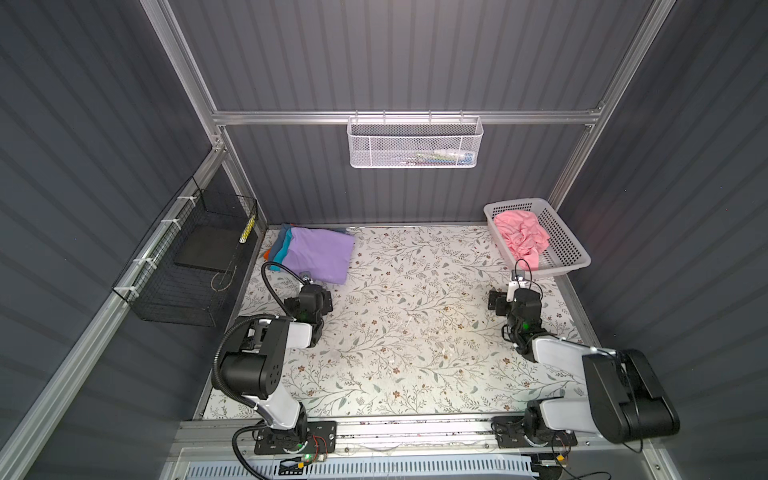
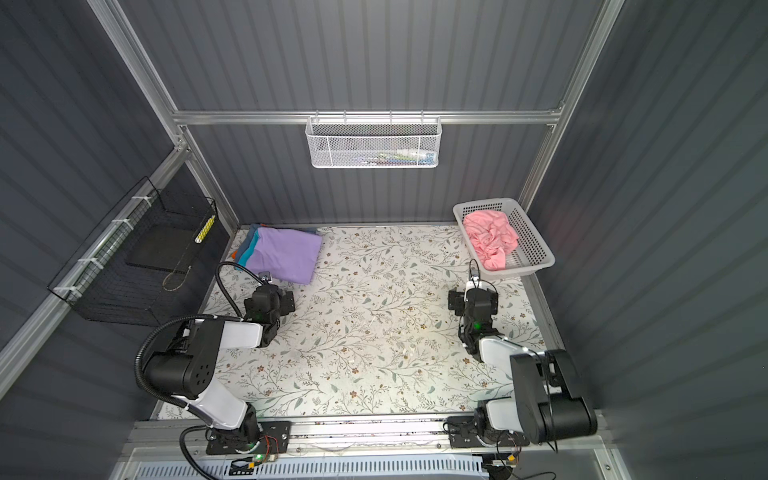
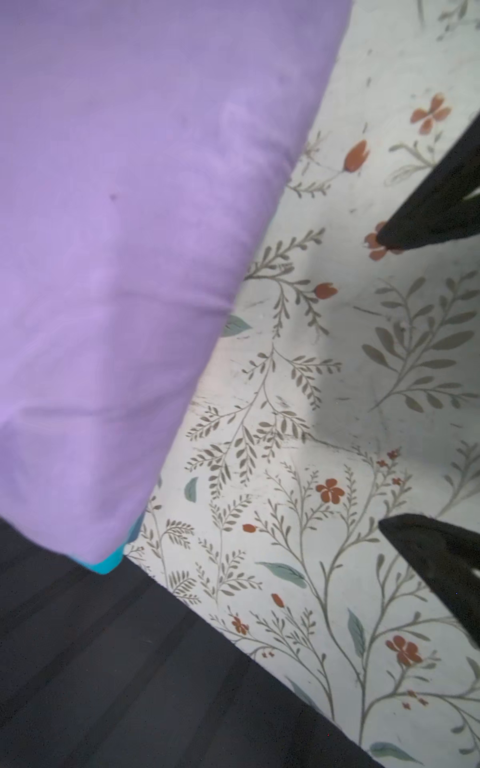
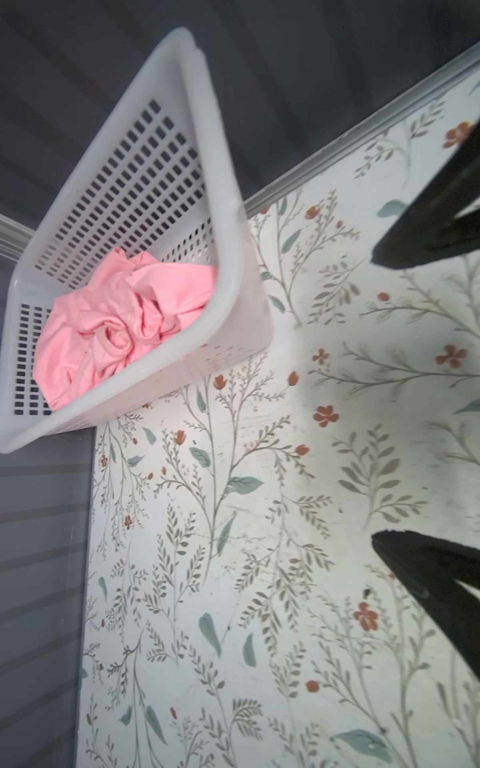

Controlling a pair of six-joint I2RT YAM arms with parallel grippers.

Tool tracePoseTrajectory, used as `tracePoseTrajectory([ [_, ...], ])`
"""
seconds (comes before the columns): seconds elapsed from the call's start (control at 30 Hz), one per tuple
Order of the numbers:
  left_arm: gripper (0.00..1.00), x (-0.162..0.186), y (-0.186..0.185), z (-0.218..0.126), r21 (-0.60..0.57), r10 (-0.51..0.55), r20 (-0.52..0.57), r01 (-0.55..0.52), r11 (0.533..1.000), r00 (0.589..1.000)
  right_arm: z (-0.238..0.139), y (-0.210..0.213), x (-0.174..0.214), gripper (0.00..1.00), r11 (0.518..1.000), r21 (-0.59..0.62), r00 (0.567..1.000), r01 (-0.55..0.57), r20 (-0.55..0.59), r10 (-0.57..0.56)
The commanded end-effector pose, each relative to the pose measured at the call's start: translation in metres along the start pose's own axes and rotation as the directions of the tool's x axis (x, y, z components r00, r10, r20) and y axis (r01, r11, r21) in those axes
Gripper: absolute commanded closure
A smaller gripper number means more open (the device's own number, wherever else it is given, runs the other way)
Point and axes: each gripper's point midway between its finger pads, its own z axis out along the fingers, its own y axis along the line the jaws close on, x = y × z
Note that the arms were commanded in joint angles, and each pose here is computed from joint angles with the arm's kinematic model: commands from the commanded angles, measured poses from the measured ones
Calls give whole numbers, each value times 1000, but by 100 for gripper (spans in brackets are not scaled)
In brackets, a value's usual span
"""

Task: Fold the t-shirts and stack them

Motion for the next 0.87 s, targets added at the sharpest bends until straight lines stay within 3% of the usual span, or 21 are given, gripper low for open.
tracePoseTrajectory([
  [0.0,0,-14,2,-13,77,-38,140,27,997,989,10,-14,-15,1,981,-120,986,-152,43,159],
  [0.07,0,-21,-2,-12,103,-28,200,8,995,979,1,-17,-14,1,963,-198,977,-185,71,202],
  [0.17,0,-18,-8,6,105,-3,91,-7,994,996,-5,3,-12,1,958,-267,979,-104,143,146],
  [0.2,0,-17,-10,7,108,15,89,-25,994,996,-1,1,-5,1,960,-255,988,-119,67,140],
  [0.27,0,-15,-10,7,109,14,73,-22,994,997,-3,-3,-13,1,960,-248,974,-130,149,171],
  [0.33,0,-18,-11,6,112,13,88,-23,993,996,-3,-2,-6,1,961,-244,984,-130,86,155],
  [0.4,0,-16,-10,7,111,14,80,-23,994,997,-4,-3,-10,1,961,-245,975,-131,142,169],
  [0.83,0,-16,-10,7,110,13,80,-22,994,997,-1,-5,-8,1,962,-237,979,-138,116,169],
])
